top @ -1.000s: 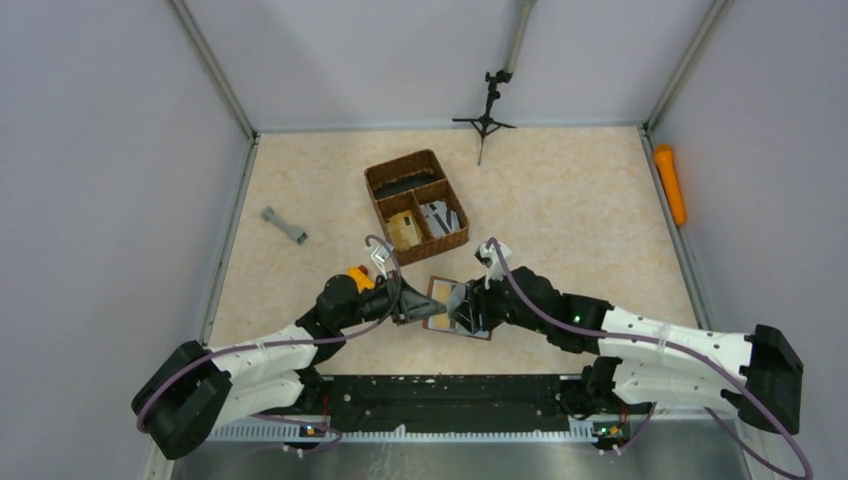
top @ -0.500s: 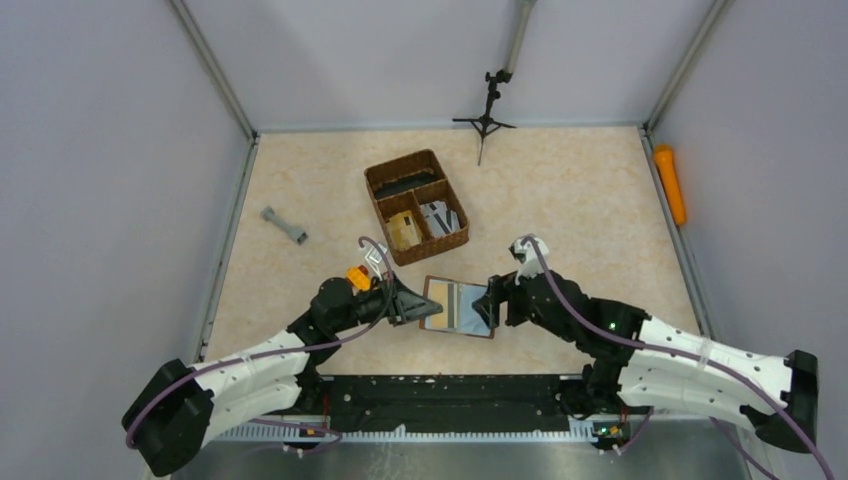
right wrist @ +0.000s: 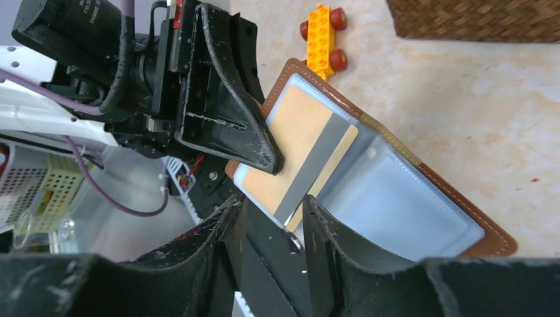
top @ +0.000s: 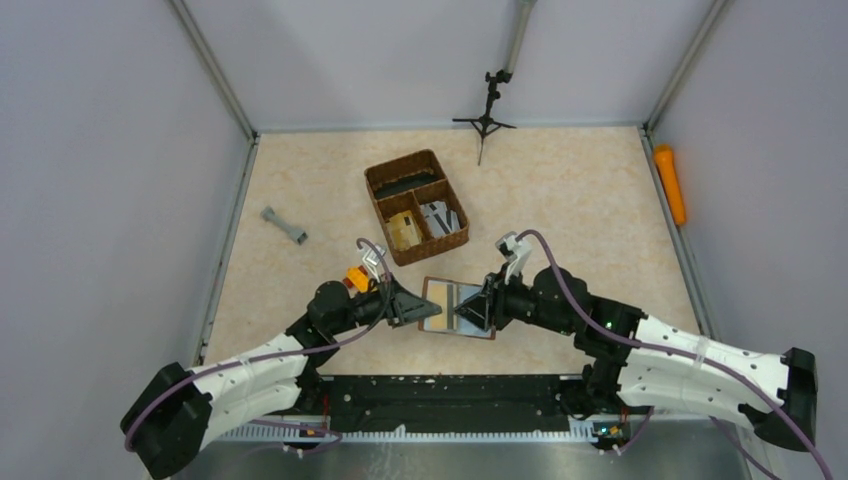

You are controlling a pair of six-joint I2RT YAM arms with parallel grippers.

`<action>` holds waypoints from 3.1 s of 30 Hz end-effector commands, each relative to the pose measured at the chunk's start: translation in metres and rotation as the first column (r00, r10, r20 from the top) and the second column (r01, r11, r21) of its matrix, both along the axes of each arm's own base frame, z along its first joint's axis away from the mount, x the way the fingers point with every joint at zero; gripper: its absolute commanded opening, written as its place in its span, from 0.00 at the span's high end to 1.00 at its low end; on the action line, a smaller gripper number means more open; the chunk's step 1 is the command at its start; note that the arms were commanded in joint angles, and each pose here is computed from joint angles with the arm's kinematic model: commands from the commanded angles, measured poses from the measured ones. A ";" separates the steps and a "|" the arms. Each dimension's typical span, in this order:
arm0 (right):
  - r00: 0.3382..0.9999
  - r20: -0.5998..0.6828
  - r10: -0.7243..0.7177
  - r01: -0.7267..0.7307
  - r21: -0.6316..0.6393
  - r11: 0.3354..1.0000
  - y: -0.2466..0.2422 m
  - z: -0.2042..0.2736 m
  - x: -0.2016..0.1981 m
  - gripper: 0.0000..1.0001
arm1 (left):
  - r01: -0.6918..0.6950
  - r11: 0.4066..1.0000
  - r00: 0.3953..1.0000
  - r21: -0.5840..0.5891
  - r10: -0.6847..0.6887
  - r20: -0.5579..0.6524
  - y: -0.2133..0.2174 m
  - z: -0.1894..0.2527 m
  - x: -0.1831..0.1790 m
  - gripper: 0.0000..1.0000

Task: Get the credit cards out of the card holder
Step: Remove the credit card from the card holder.

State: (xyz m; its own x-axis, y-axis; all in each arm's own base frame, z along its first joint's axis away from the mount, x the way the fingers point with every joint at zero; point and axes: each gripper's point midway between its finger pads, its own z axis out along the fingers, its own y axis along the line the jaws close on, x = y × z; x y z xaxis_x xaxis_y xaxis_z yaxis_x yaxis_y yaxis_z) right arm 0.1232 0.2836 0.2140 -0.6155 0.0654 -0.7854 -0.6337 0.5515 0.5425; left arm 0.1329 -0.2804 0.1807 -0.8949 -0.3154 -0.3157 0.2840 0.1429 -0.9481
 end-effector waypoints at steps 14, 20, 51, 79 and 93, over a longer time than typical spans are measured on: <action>0.987 -0.151 0.058 -0.028 0.194 0.981 0.015 0.004 -0.010 0.70 | 0.035 0.981 0.996 -0.190 -0.019 0.083 0.007 0.044 -0.014 1.00; 0.978 -0.178 0.107 -0.054 0.279 0.959 0.015 0.006 -0.012 0.71 | 0.032 0.978 0.997 -0.206 -0.015 0.081 0.010 0.046 -0.016 1.00; 0.969 -0.235 0.076 -0.005 0.290 0.957 0.000 -0.009 -0.002 1.00 | -0.054 0.977 0.995 -0.209 0.070 0.070 0.022 0.037 -0.011 1.00; 0.957 -0.249 0.149 -0.071 0.299 0.952 0.012 -0.015 -0.006 1.00 | -0.001 0.987 0.995 -0.161 0.017 0.096 0.016 0.031 -0.016 1.00; 0.963 -0.268 0.015 0.050 0.234 0.971 -0.009 -0.026 0.012 1.00 | -0.091 0.985 0.989 -0.147 0.106 0.099 0.030 0.028 -0.012 1.00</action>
